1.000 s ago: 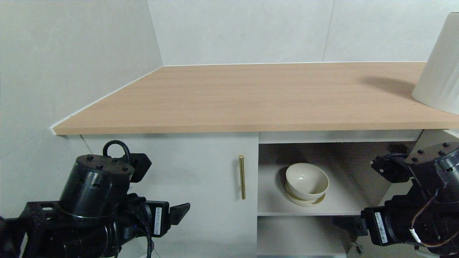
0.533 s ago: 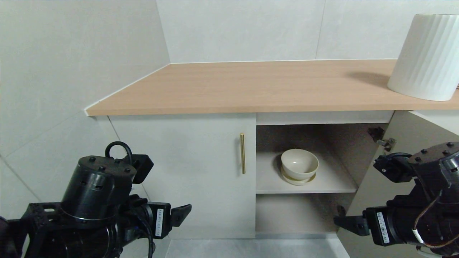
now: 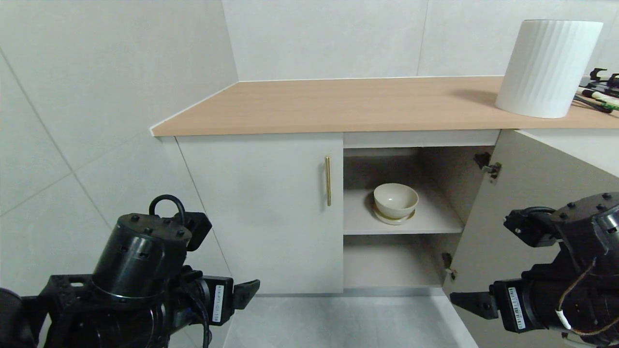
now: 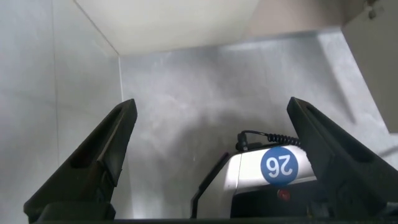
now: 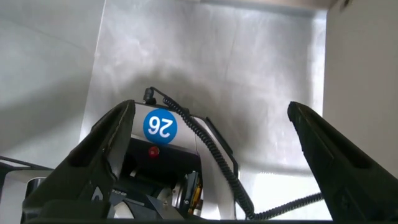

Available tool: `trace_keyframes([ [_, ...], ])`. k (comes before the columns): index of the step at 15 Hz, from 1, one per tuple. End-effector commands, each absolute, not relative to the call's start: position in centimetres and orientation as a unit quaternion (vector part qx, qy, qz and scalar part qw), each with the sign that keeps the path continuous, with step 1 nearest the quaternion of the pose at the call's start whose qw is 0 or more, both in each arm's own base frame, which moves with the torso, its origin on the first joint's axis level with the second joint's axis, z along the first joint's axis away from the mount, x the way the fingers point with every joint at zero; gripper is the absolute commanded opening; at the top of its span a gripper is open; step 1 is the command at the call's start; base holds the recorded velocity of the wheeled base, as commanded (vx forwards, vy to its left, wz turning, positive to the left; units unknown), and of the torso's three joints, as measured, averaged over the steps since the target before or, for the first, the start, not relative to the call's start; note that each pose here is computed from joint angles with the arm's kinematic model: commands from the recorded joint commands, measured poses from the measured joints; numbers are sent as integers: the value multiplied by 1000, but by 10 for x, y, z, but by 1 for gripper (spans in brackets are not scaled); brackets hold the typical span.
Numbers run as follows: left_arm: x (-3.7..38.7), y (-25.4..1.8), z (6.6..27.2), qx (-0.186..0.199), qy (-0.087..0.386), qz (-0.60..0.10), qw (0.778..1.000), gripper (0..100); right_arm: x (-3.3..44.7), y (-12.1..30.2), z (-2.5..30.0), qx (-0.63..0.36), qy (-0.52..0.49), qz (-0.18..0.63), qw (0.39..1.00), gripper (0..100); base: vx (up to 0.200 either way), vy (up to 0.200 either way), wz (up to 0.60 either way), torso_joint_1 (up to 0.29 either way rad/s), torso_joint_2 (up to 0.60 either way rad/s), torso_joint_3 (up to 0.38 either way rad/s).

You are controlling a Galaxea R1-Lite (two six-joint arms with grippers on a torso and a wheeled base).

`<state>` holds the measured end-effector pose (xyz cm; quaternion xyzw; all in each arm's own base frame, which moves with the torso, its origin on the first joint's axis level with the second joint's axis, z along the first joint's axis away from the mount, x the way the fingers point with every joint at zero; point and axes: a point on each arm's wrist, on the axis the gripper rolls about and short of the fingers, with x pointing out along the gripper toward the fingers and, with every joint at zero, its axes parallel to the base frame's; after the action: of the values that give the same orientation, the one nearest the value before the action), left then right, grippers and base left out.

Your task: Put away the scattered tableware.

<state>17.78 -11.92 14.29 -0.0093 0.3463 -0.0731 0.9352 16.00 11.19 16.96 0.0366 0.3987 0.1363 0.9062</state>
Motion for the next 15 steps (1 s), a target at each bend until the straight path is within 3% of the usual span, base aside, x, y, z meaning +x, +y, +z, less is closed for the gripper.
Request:
trace_keyframes([
  [1, 178, -120, 142, -9, 348, -73, 934, 100, 161, 113, 168, 35, 401, 136, 905, 100, -200, 0, 0, 2, 7, 2],
  [11, 179, -120, 141, -6, 350, -72, 934, 100, 159, 111, 171, 37, 398, 137, 906, 100, 0, 0, 0, 0, 0, 0],
  [15, 178, -119, 142, -7, 346, -73, 935, 100, 148, 104, 176, 15, 403, 146, 904, 100, 0, -200, 0, 1, 2, 0],
])
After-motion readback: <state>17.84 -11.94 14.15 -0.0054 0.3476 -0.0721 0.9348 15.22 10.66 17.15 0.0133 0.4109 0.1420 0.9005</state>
